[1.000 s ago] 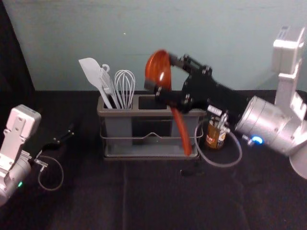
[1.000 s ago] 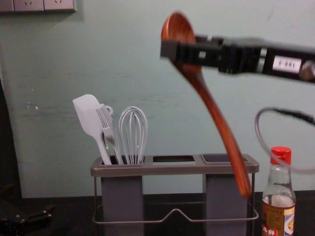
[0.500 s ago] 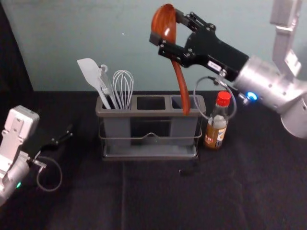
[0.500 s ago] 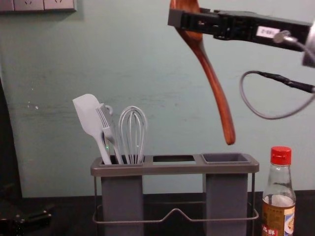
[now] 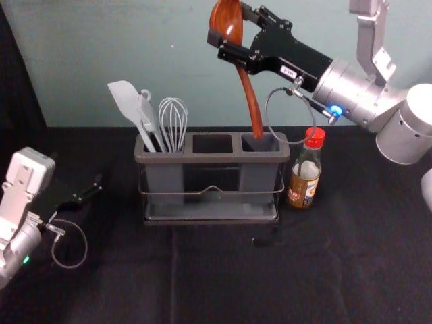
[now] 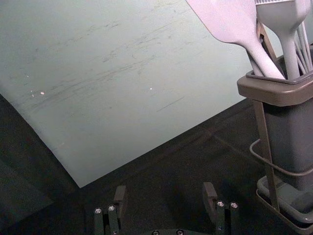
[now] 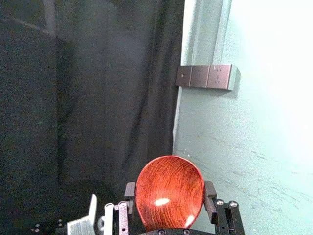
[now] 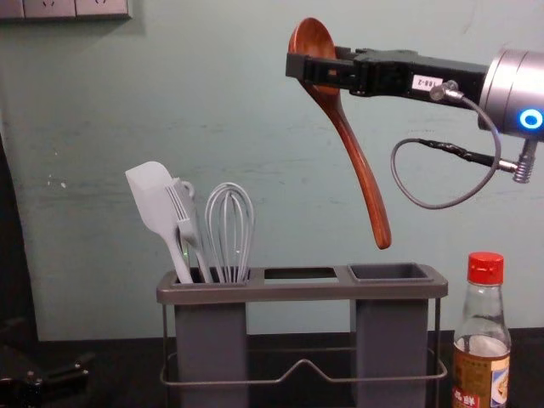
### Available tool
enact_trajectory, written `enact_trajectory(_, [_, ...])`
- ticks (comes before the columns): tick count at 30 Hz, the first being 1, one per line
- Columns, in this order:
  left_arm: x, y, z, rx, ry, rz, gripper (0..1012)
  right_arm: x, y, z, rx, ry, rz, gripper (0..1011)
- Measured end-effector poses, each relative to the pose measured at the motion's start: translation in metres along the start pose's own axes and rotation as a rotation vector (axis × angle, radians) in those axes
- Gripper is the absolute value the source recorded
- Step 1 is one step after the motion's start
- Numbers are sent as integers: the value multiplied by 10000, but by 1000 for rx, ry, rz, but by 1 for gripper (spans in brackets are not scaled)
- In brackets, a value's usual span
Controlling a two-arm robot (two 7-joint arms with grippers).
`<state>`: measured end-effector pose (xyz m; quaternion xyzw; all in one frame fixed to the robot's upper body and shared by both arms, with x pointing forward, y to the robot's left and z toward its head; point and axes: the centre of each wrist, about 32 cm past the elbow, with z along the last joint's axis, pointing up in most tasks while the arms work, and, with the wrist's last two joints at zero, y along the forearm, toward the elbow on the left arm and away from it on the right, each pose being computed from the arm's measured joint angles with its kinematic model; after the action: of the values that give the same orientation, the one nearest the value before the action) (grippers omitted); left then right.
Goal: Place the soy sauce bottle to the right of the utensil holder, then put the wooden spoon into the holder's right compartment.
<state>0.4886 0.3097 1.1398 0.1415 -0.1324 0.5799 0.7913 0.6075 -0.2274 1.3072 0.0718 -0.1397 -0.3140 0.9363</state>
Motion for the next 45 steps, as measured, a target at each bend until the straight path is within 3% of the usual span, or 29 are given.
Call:
enact_trajectory(24, [0, 0, 0, 0, 0, 0, 1012, 27, -10, -214, -57, 2, -3, 838])
enact_trajectory(34, [0, 0, 0, 0, 0, 0, 1011, 32, -30, -216, -57, 3, -1, 838])
enact_trajectory(45, [0, 0, 0, 0, 0, 0, 1011, -11, -293, -146, -65, 8, -1, 838])
